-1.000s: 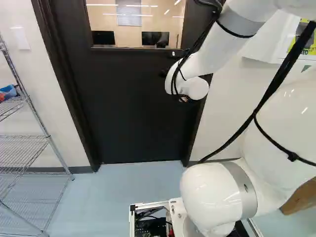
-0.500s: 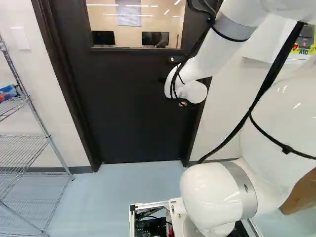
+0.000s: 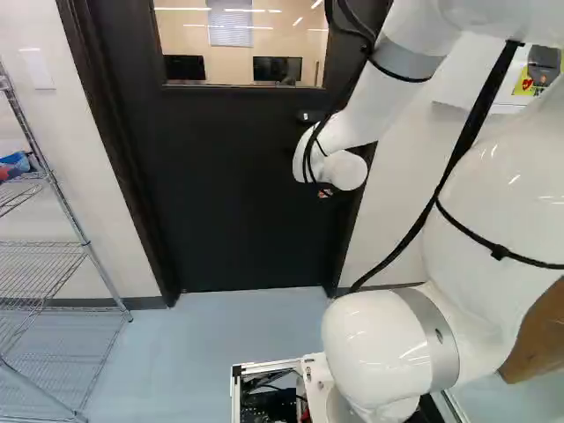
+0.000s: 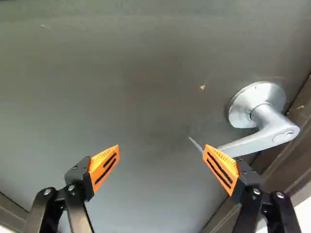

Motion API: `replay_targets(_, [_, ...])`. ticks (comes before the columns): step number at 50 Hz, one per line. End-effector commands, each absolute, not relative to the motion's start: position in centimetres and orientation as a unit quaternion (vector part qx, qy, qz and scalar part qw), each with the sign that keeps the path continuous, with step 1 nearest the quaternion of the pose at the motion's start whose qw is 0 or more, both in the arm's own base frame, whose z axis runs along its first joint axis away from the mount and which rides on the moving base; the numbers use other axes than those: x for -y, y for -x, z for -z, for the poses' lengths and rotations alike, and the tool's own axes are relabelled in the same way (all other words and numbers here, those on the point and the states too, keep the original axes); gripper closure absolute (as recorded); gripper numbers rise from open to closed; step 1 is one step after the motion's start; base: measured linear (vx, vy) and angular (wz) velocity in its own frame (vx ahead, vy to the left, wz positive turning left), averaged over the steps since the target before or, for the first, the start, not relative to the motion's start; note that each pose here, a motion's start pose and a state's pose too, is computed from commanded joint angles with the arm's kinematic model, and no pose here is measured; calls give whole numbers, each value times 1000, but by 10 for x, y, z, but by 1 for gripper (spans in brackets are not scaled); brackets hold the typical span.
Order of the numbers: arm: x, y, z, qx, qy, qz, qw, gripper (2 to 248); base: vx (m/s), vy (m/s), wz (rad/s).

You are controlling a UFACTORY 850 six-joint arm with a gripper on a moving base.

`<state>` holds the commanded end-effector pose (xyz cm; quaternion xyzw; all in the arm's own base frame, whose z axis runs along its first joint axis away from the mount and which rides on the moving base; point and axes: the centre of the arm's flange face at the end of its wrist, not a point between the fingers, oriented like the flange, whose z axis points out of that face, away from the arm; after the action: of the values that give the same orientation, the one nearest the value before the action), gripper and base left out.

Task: Open the door and move inside

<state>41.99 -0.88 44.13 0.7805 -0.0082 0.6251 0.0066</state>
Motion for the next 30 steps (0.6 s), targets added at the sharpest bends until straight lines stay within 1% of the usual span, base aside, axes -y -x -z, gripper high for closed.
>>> replay_targets(30, [9,-418,-418,8,-797,-603,6,3,0,0,0])
